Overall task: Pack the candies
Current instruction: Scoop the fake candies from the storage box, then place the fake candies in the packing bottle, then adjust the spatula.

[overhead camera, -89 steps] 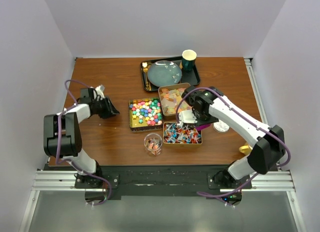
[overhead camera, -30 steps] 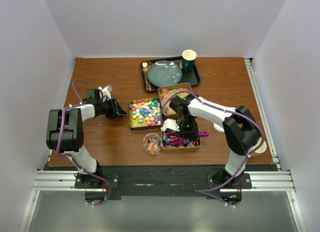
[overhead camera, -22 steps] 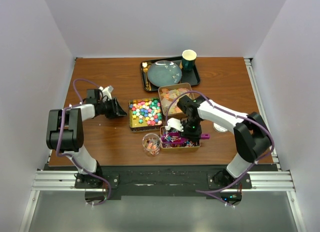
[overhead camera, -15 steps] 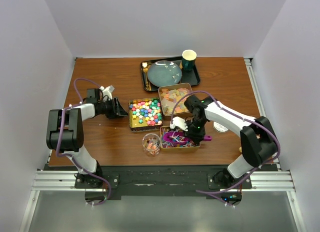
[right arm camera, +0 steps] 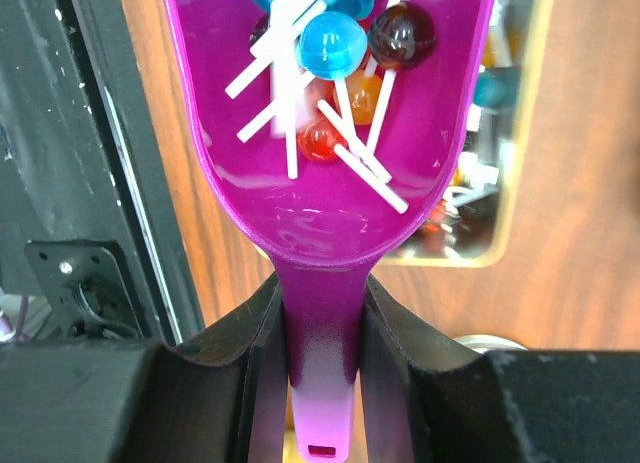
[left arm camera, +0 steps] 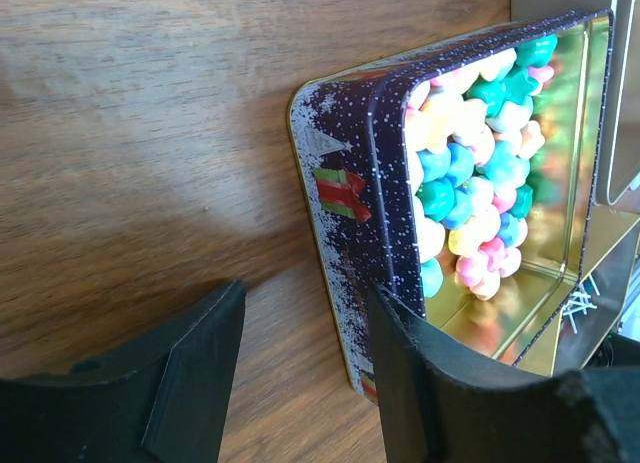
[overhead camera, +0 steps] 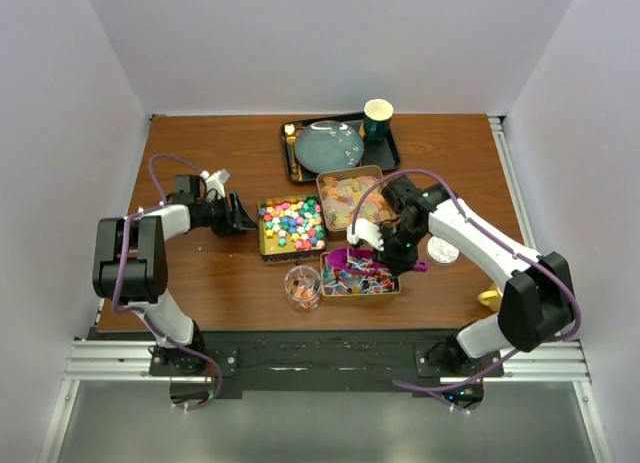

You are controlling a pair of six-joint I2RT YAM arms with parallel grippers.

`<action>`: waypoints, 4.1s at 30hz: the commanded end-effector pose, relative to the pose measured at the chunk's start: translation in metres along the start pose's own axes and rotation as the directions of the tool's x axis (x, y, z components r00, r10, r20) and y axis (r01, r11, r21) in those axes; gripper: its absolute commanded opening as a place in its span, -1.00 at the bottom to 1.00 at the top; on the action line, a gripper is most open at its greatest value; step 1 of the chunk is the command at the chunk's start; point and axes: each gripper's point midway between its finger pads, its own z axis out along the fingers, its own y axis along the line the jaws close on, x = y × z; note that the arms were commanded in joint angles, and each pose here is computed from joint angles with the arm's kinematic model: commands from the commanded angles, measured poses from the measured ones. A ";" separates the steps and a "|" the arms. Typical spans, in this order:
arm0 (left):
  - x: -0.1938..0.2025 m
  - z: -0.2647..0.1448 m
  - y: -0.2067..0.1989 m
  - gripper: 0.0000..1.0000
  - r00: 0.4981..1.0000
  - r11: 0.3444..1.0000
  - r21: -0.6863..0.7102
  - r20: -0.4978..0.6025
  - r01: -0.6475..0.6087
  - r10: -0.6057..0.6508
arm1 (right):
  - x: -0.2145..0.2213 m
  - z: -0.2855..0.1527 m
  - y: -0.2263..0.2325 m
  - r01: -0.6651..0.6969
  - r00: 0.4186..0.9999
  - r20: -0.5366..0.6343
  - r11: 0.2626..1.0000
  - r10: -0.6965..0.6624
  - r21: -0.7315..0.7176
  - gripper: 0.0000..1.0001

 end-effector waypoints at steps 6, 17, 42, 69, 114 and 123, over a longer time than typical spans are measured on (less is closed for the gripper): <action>-0.025 -0.010 0.001 0.15 0.997 0.997 -0.058 0.062 -0.050 0.053 | -0.034 -0.079 -0.030 0.107 0.994 -0.037 0.989 -0.104 0.106 -1.00; -0.045 -0.035 0.011 0.15 0.988 0.988 -0.148 0.144 -0.036 0.057 | -0.049 -0.091 -0.031 0.309 0.900 -0.342 0.949 -0.271 0.061 -1.00; -0.062 -0.055 0.011 0.15 0.972 0.991 -0.136 0.233 0.004 0.028 | -0.068 -0.098 -0.022 0.674 0.476 -0.754 0.739 -0.453 -0.019 -1.00; -0.056 -0.089 -0.105 -1.00 0.962 0.889 0.433 0.271 -0.148 0.028 | -0.090 -0.102 -0.028 0.445 0.768 -0.595 0.866 -0.238 0.228 -1.00; 0.026 -0.055 0.020 0.33 0.953 0.962 -0.093 0.191 0.257 -0.236 | -0.149 -0.079 -0.164 0.532 0.737 -0.647 0.760 -0.197 0.374 -1.00; 0.094 -0.035 -0.004 0.55 0.742 0.746 0.136 0.089 0.652 -0.665 | -0.160 -0.072 -0.175 0.689 0.549 -0.811 0.658 -0.203 0.303 -1.00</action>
